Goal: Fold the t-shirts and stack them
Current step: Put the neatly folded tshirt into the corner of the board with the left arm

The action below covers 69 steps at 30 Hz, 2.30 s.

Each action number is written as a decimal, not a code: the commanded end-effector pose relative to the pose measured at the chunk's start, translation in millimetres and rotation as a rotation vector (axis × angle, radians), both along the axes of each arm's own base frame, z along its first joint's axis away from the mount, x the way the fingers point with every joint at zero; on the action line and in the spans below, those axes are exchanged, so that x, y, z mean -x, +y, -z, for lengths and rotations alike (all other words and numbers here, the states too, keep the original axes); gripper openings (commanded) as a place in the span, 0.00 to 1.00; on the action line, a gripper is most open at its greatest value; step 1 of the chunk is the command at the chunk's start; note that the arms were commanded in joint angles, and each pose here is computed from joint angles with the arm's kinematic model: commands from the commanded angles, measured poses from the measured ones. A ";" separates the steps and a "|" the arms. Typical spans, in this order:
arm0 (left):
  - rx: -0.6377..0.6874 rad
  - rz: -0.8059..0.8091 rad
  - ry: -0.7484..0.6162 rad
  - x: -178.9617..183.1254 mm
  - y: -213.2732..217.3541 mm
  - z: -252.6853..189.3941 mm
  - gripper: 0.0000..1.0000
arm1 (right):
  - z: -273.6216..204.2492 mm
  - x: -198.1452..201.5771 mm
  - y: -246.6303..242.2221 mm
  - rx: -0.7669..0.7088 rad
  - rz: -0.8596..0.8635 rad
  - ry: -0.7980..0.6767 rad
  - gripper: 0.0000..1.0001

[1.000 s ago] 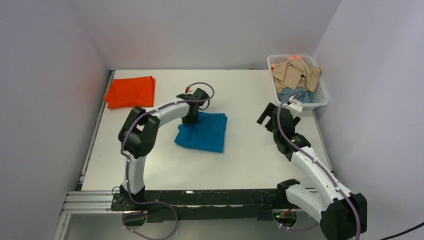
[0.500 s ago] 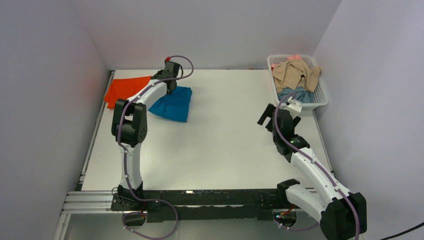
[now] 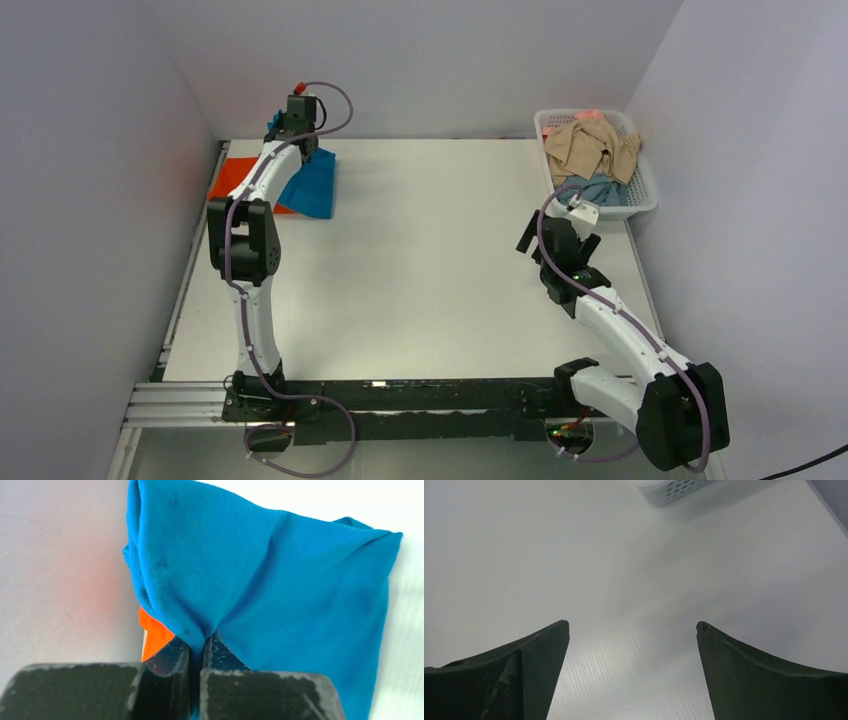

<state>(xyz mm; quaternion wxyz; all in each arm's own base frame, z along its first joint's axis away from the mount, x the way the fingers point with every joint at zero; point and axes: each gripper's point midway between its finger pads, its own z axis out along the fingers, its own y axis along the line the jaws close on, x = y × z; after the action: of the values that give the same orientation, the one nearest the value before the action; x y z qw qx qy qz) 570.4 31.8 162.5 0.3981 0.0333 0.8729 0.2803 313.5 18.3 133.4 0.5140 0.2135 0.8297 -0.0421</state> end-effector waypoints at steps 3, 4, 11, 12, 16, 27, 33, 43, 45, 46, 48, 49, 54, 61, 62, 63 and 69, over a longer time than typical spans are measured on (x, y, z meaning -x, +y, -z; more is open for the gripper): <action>-0.003 0.036 -0.126 -14.4 5.4 -67.7 0.00 | -15.4 -8.4 -6.9 0.024 0.039 -0.039 1.00; -0.009 0.041 -0.131 -14.4 5.8 -73.3 0.00 | -15.6 -8.5 -6.9 0.024 0.039 -0.041 1.00; -0.021 0.056 -0.155 -5.8 9.3 -103.0 0.00 | -15.3 -7.3 -7.8 0.021 0.043 -0.041 1.00; -0.015 0.059 -0.158 -4.8 9.8 -104.8 0.00 | -15.6 -7.2 -7.9 0.019 0.044 -0.042 1.00; 0.004 0.053 -0.167 -3.4 14.2 -111.1 0.00 | -15.7 -6.6 -7.3 0.017 0.042 -0.040 1.00; 0.050 0.086 -0.180 4.8 12.6 -128.9 0.00 | -14.0 -6.9 -8.0 0.019 0.047 -0.034 1.00; 0.068 0.082 -0.180 5.8 18.4 -132.8 0.00 | -13.2 -6.5 -8.6 0.018 0.050 -0.030 1.00; 0.121 0.061 -0.126 -4.5 38.6 -92.1 0.00 | -10.6 -7.0 -7.7 0.021 0.048 -0.013 1.00; 0.118 0.052 -0.114 -9.2 47.1 -83.4 0.00 | -9.8 -7.0 -8.1 0.023 0.050 -0.012 1.00; 0.125 0.040 -0.105 -10.5 57.2 -77.0 0.00 | -9.8 -6.9 -8.3 0.024 0.051 -0.011 1.00; 0.144 0.030 -0.098 -14.2 66.5 -65.7 0.00 | -9.6 -6.9 -9.0 0.026 0.056 -0.009 1.00; 0.153 0.022 -0.094 -15.1 72.8 -60.3 0.00 | -9.5 -7.0 -9.3 0.026 0.058 -0.006 1.00; 0.170 0.006 -0.079 -23.7 93.5 -32.3 0.19 | -10.2 -7.5 -9.4 0.029 0.061 0.001 1.00; 0.186 -0.132 -0.114 -31.9 134.6 -28.3 0.95 | -13.7 -7.0 -10.6 0.030 0.069 0.006 1.00; 0.181 -0.147 -0.132 -30.7 137.2 -33.3 0.99 | -14.5 -6.5 -10.9 0.030 0.072 0.008 1.00; 0.183 -0.159 -0.148 -28.2 137.8 -37.3 0.99 | -15.3 -5.9 -11.5 0.029 0.077 0.008 1.00; 0.317 -0.097 -0.227 -10.3 110.0 -55.9 0.99 | -20.2 -1.4 -9.1 -0.006 0.070 -0.015 1.00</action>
<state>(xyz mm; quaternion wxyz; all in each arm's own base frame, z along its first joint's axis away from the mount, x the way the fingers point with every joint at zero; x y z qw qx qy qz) 584.6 163.1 156.8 0.4015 -0.0816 0.8876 0.2106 311.1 9.9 129.0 0.4916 0.2245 0.8381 -0.0737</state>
